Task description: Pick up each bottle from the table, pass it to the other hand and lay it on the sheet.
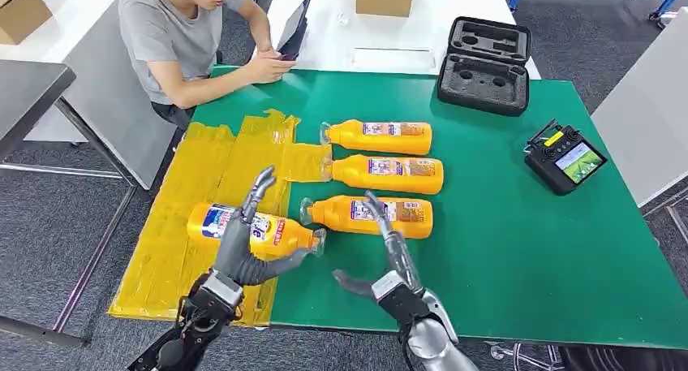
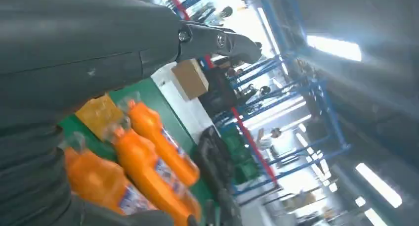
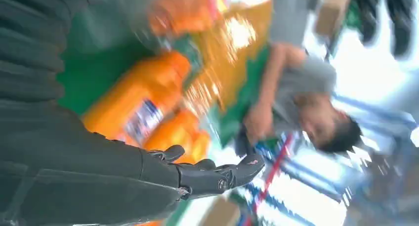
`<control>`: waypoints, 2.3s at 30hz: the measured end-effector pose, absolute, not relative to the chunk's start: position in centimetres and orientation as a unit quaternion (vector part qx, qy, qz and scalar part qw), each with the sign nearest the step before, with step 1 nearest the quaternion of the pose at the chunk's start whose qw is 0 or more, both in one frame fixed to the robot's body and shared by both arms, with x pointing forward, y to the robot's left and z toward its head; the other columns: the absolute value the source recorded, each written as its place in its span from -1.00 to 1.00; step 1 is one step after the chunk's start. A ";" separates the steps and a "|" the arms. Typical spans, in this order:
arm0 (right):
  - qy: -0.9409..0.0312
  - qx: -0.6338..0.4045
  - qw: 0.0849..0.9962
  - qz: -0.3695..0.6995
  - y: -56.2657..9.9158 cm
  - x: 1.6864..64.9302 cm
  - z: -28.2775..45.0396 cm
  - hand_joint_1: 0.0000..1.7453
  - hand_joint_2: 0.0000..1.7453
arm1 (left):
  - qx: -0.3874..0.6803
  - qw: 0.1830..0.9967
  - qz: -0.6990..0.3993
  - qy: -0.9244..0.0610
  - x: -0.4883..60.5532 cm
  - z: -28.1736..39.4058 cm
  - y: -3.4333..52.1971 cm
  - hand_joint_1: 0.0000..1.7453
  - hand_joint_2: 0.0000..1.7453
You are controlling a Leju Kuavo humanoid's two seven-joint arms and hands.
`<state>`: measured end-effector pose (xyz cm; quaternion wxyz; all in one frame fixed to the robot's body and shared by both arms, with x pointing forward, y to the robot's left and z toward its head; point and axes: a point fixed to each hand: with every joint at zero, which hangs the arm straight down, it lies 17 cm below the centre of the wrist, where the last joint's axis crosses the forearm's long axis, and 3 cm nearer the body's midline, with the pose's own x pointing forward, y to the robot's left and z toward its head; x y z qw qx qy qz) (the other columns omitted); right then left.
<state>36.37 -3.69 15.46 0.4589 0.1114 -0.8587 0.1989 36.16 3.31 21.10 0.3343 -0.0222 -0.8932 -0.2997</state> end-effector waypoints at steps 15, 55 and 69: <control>-0.929 -0.038 0.359 0.081 -9.0 34.8 24.6 -1.00 1.00 | -0.084 0.369 -0.220 -0.899 35.4 22.6 2.6 -1.00 1.00; -0.920 -0.171 0.351 0.021 -18.2 32.7 25.5 -1.00 1.00 | -0.113 0.403 -0.160 -0.894 34.1 22.5 1.4 -1.00 1.00; -0.899 -0.207 0.383 0.049 -20.0 32.6 21.9 -1.00 1.00 | -0.107 0.401 -0.149 -0.898 34.2 22.9 2.0 -1.00 1.00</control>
